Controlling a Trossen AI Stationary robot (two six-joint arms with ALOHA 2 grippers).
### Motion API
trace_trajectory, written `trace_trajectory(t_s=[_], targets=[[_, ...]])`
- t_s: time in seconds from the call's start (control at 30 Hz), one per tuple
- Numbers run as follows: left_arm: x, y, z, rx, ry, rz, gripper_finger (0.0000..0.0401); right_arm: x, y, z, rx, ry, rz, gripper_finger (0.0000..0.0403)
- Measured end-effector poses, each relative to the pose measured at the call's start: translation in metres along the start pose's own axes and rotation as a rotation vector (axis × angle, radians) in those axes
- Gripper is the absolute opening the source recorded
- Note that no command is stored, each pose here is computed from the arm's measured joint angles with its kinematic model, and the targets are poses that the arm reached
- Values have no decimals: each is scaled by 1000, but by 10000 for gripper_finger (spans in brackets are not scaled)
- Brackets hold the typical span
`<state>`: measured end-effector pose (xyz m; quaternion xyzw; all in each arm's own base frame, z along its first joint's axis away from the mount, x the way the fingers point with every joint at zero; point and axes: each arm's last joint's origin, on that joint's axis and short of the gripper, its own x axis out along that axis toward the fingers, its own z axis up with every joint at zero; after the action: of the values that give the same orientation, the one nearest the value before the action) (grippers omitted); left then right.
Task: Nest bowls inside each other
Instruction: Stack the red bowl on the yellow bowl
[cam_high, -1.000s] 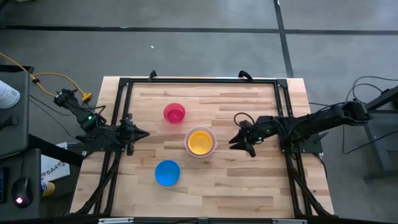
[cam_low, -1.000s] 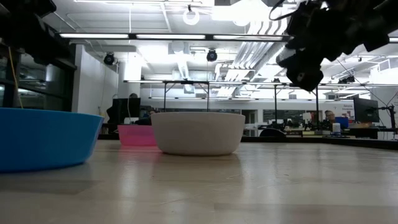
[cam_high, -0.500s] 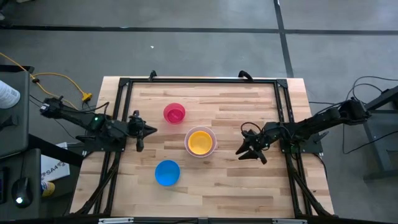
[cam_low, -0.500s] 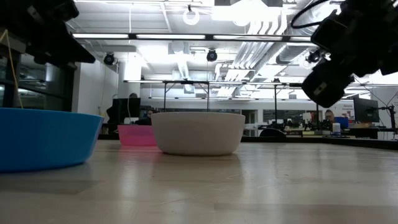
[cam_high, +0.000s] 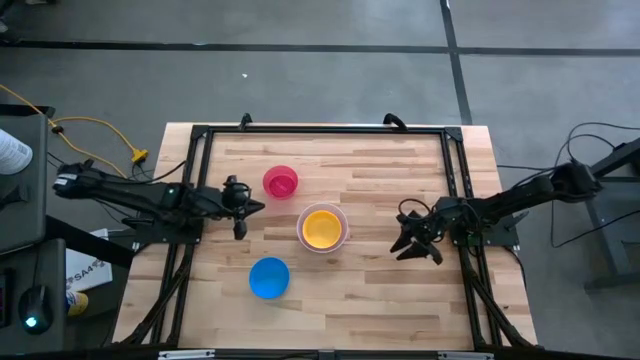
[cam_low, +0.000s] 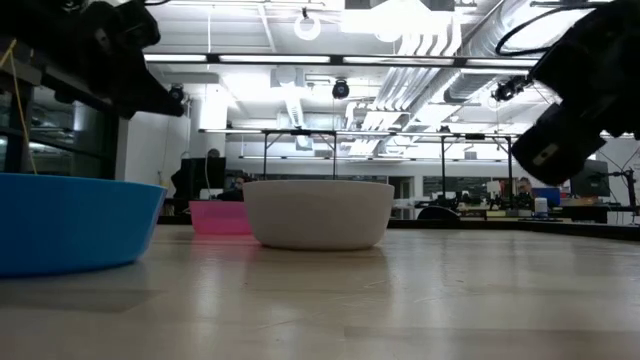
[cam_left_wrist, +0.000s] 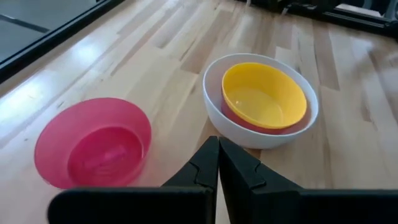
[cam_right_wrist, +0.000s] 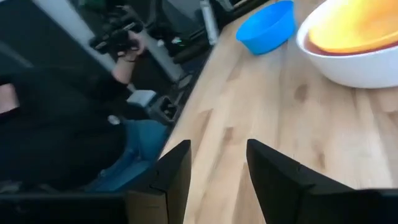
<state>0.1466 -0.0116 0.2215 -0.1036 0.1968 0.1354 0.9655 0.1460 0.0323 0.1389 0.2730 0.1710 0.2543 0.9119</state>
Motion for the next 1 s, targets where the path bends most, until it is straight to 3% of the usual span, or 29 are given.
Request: trace_trajectory(t_s=[0.27, 1.0], targets=[[4, 3, 4, -5, -16, -4, 12, -7, 10, 2, -44, 41, 137, 149], [4, 2, 5, -8, -27, -8, 12, -28, 8, -15, 50, 121, -58, 149]])
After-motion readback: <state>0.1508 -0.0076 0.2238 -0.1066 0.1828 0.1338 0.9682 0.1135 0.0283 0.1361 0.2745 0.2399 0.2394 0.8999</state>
